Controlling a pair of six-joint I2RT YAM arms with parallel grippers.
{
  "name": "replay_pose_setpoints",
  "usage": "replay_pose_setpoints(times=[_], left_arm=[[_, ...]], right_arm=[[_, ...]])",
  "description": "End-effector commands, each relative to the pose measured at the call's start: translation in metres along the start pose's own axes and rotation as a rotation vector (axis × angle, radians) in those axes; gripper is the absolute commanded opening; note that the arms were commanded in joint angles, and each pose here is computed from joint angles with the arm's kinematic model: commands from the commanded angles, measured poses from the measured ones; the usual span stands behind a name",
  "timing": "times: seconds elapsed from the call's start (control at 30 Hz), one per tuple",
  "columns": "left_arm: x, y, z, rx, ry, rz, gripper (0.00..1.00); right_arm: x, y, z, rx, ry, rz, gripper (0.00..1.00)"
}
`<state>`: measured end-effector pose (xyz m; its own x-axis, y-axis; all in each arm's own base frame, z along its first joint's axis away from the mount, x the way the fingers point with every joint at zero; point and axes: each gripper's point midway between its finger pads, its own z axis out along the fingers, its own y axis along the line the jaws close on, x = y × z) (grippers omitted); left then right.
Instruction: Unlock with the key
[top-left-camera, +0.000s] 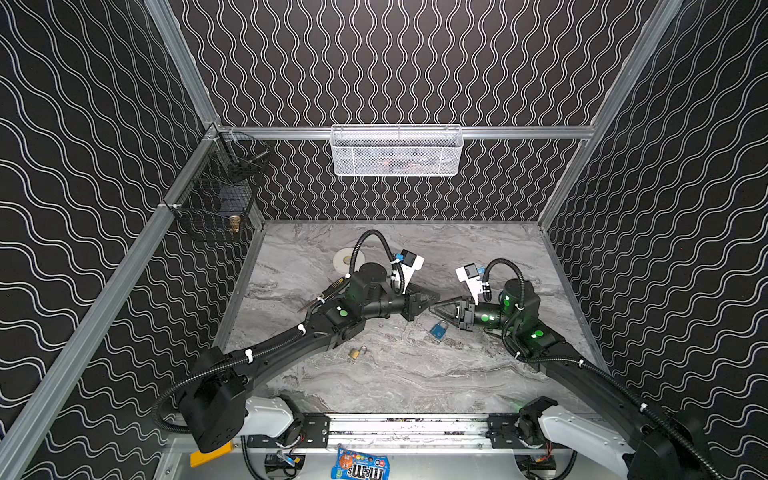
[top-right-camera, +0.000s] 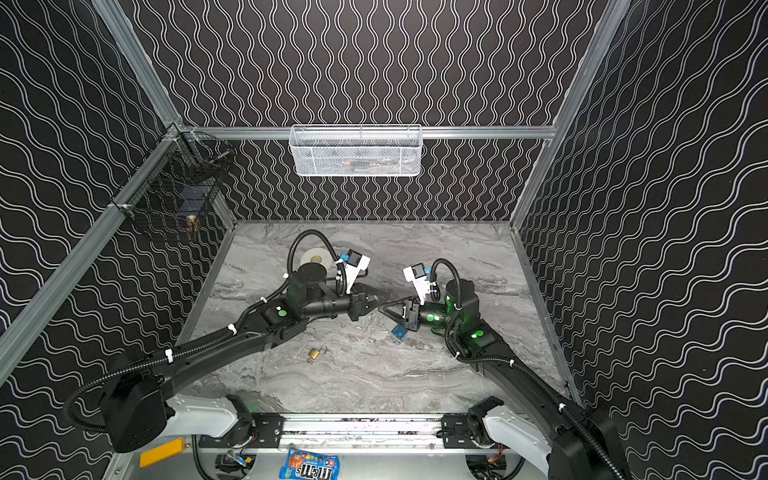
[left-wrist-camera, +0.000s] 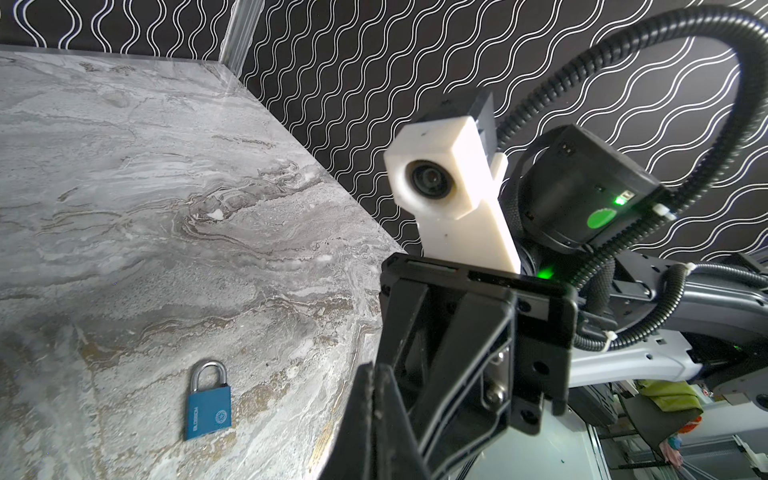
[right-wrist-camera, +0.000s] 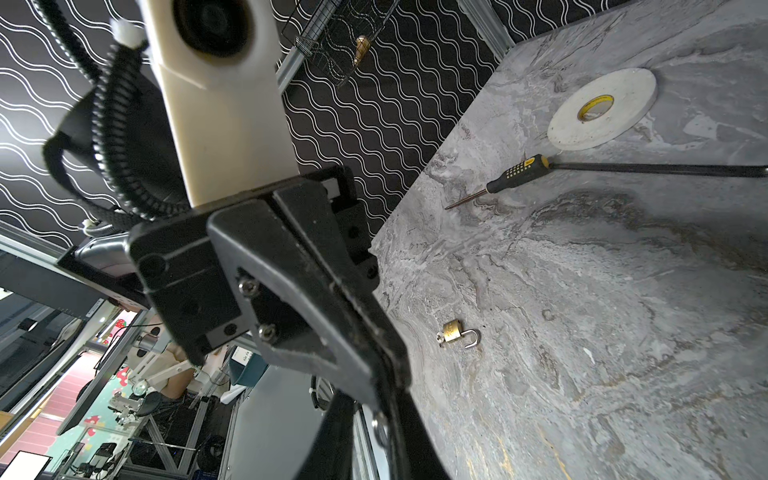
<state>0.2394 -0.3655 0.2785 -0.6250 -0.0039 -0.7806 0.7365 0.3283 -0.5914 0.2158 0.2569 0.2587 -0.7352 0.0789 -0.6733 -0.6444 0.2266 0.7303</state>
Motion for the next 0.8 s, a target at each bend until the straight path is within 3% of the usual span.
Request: replay_pose_setpoints(times=[0.0,0.23,0.37,0.4,0.5,0.57,0.77], left_arm=[[-0.004,-0.003,-0.001,0.01,-0.017,0.019,0.0],[-0.005,-0.002,0.0,0.002,-0.013,0.027,0.0],[-0.008,-0.006,-0.001,0.014,-0.017,0.034,0.0],[-0.01,-0.006,-0.002,0.01,-0.021,0.035,0.05],[-0.017,-0.008,-0.005,-0.007,-0.039,0.043,0.34],[-0.023,-0.008,-0.008,-0.029,-0.057,0.047,0.47],[-0.029,0.023,-0.023,-0.246,-0.086,0.023,0.58]], right_arm=[[-0.006,0.014,0.0,-0.062,-0.013,-0.052,0.12],[-0.013,0.021,-0.003,-0.072,-0.028,-0.063,0.01],[-0.016,0.021,-0.004,-0.055,-0.039,-0.065,0.0],[-0.016,0.02,-0.004,-0.045,-0.037,-0.064,0.0],[-0.014,0.018,-0.006,-0.03,-0.032,-0.056,0.0],[-0.013,0.015,-0.007,-0.011,-0.031,-0.048,0.0],[-0.013,-0.02,-0.021,0.171,-0.035,0.022,0.0]])
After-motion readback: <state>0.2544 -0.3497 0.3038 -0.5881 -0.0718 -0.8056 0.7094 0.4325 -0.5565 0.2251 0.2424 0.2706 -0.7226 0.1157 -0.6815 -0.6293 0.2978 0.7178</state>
